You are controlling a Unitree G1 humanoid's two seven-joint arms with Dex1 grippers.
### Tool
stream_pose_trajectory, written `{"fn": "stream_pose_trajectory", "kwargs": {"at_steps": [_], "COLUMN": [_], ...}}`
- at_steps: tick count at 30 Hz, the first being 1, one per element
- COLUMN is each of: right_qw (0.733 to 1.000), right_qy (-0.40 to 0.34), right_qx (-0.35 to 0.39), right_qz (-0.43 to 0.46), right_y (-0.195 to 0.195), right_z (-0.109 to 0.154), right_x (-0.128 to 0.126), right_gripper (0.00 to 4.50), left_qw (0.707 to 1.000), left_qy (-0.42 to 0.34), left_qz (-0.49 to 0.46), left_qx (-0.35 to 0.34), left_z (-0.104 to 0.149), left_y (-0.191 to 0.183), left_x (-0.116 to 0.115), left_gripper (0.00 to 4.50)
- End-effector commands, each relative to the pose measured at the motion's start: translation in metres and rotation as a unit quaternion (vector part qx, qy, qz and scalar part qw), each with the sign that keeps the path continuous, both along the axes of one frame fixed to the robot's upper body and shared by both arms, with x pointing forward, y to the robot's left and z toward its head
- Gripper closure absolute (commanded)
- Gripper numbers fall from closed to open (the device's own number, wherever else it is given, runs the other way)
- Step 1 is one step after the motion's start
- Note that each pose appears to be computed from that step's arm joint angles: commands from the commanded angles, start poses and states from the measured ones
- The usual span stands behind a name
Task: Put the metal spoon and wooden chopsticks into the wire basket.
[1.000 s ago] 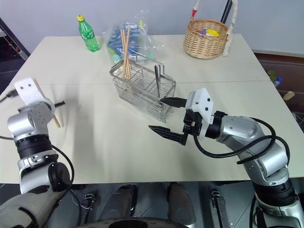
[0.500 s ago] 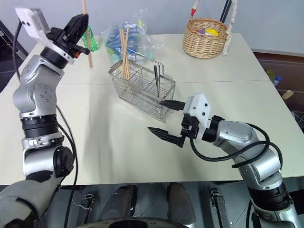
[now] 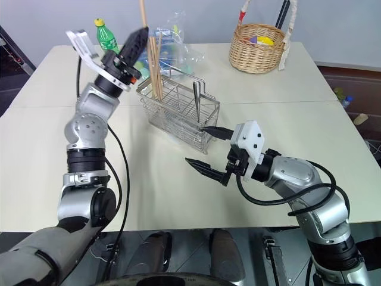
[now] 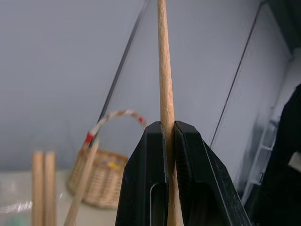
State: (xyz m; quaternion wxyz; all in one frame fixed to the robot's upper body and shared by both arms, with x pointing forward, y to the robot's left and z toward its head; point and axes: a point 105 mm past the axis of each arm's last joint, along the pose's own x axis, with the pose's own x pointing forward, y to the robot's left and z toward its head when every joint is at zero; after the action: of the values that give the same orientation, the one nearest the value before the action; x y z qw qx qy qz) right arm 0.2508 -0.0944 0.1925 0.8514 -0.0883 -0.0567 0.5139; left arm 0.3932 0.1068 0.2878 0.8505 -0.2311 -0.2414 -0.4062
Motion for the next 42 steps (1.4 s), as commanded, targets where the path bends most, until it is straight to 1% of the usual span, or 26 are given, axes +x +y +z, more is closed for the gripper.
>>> {"fn": "stream_pose_trajectory", "kwargs": {"at_steps": [1, 6, 10, 12, 15, 22, 26, 30, 33, 37, 38, 39, 42], "right_qw": [1.000, 1.000, 1.000, 1.000, 1.000, 1.000, 0.999, 0.999, 0.999, 0.999, 0.999, 0.999, 0.999], "right_qy": [-0.029, -0.028, -0.026, -0.025, -0.025, -0.027, -0.027, -0.028, -0.028, -0.029, -0.029, -0.029, -0.029], "right_qx": [0.009, 0.012, 0.013, 0.013, 0.013, 0.016, 0.018, 0.020, 0.021, 0.022, 0.022, 0.023, 0.022], "right_qz": [0.003, 0.000, 0.000, 0.001, 0.003, 0.005, 0.003, 0.000, -0.002, -0.003, -0.003, -0.003, -0.002], "right_y": [0.004, 0.005, 0.006, 0.006, 0.006, 0.008, 0.009, 0.009, 0.008, 0.008, 0.009, 0.009, 0.009], "right_z": [0.012, 0.011, 0.011, 0.010, 0.010, 0.011, 0.012, 0.013, 0.013, 0.014, 0.014, 0.014, 0.014], "right_x": [-0.006, -0.006, -0.006, -0.005, -0.004, -0.004, -0.003, -0.003, -0.003, -0.003, -0.003, -0.003, -0.003], "right_gripper": [0.00, 0.00, 0.00, 0.00, 0.00, 0.00, 0.00, 0.00, 0.00, 0.00, 0.00, 0.00, 0.00], "left_qw": [0.999, 0.998, 0.998, 0.997, 0.996, 0.987, 0.980, 0.973, 0.970, 0.969, 0.969, 0.969, 0.970], "left_qy": [-0.033, -0.037, -0.044, -0.052, -0.059, -0.078, -0.081, -0.077, -0.075, -0.075, -0.075, -0.074, -0.076], "left_qz": [0.013, 0.041, 0.048, 0.051, 0.063, 0.130, 0.166, 0.198, 0.208, 0.211, 0.211, 0.211, 0.210], "left_qx": [0.022, 0.017, -0.013, -0.014, -0.001, 0.060, 0.069, 0.094, 0.101, 0.103, 0.102, 0.102, 0.100], "left_z": [0.005, 0.005, 0.019, 0.025, 0.025, 0.011, 0.002, -0.012, -0.019, -0.022, -0.022, -0.022, -0.020], "left_y": [-0.004, 0.002, 0.008, 0.008, 0.008, 0.005, 0.002, -0.002, -0.005, -0.006, -0.006, -0.006, -0.005], "left_x": [-0.003, 0.000, -0.001, -0.003, -0.004, 0.004, 0.009, 0.015, 0.016, 0.016, 0.016, 0.016, 0.015], "left_gripper": [4.45, 4.45, 4.45, 4.45, 4.45, 4.45, 4.45, 4.45, 4.45, 4.45, 3.67, 3.40, 1.94]}}
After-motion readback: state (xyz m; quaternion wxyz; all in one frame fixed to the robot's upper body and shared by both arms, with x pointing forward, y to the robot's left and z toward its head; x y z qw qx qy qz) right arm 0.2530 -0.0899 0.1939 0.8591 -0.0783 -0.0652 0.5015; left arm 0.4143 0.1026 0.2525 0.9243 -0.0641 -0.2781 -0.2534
